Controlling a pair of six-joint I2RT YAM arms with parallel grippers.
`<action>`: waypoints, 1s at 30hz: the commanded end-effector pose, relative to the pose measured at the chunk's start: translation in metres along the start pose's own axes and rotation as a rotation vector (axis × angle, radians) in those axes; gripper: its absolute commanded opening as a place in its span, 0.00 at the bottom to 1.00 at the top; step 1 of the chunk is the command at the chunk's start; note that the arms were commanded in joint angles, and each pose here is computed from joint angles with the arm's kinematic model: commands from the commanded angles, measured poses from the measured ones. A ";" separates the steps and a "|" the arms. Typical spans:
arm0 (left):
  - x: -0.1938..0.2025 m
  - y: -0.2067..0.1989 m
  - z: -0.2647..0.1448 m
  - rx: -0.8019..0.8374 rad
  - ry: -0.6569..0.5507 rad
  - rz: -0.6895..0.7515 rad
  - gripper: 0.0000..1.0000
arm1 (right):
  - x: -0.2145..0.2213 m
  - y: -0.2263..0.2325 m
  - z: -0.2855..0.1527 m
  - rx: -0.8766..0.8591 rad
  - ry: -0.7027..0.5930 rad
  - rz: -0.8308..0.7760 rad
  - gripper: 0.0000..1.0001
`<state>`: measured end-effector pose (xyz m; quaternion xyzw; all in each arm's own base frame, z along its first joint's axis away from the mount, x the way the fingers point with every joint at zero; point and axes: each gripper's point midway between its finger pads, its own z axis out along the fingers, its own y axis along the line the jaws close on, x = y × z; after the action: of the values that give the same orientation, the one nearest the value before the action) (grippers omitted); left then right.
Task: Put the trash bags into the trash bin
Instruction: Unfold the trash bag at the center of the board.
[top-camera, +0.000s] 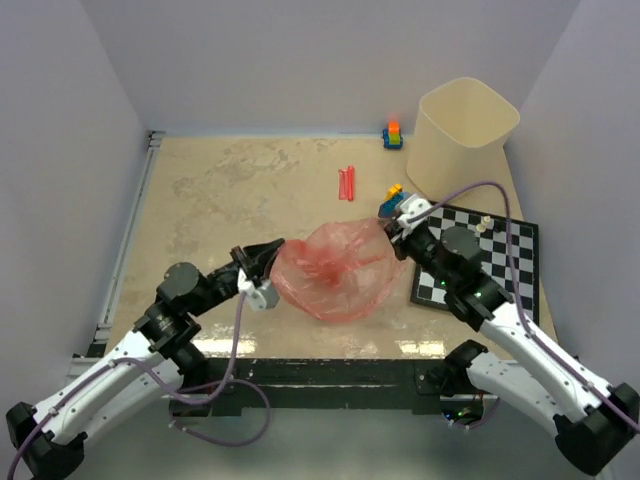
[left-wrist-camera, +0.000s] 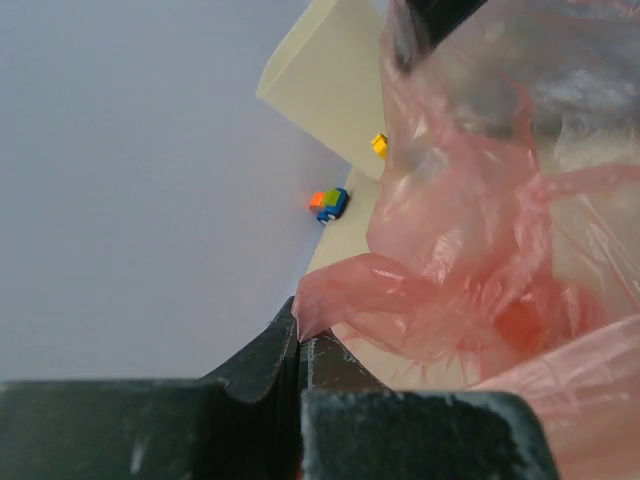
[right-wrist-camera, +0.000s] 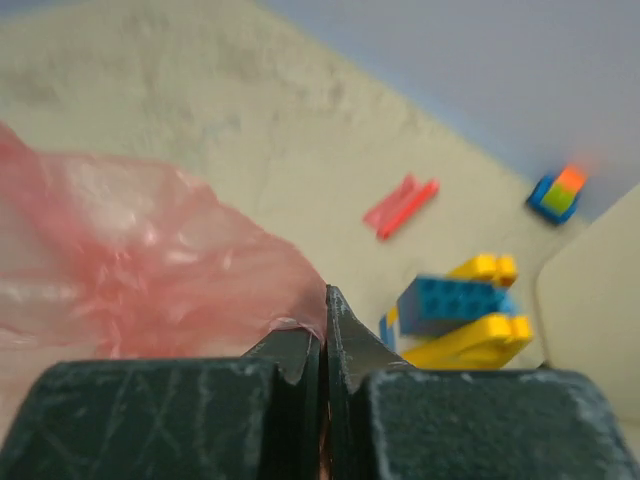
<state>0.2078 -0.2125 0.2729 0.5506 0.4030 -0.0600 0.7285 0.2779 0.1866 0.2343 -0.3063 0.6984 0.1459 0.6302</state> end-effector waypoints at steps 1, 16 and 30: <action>0.021 0.046 0.006 -0.176 0.248 -0.303 0.00 | -0.091 -0.015 0.001 0.029 -0.186 0.054 0.00; 0.172 0.235 0.060 -0.639 0.622 -0.798 0.00 | -0.166 -0.134 0.238 0.232 -0.134 0.140 0.00; -0.170 0.394 0.068 -0.870 -0.462 0.343 0.00 | -0.472 -0.119 -0.001 0.321 -1.370 -0.117 0.00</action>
<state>0.4465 -0.1391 0.6281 0.1684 0.4034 -0.0029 0.8994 0.4744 0.2321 0.6335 -0.0918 0.3525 0.1665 0.9163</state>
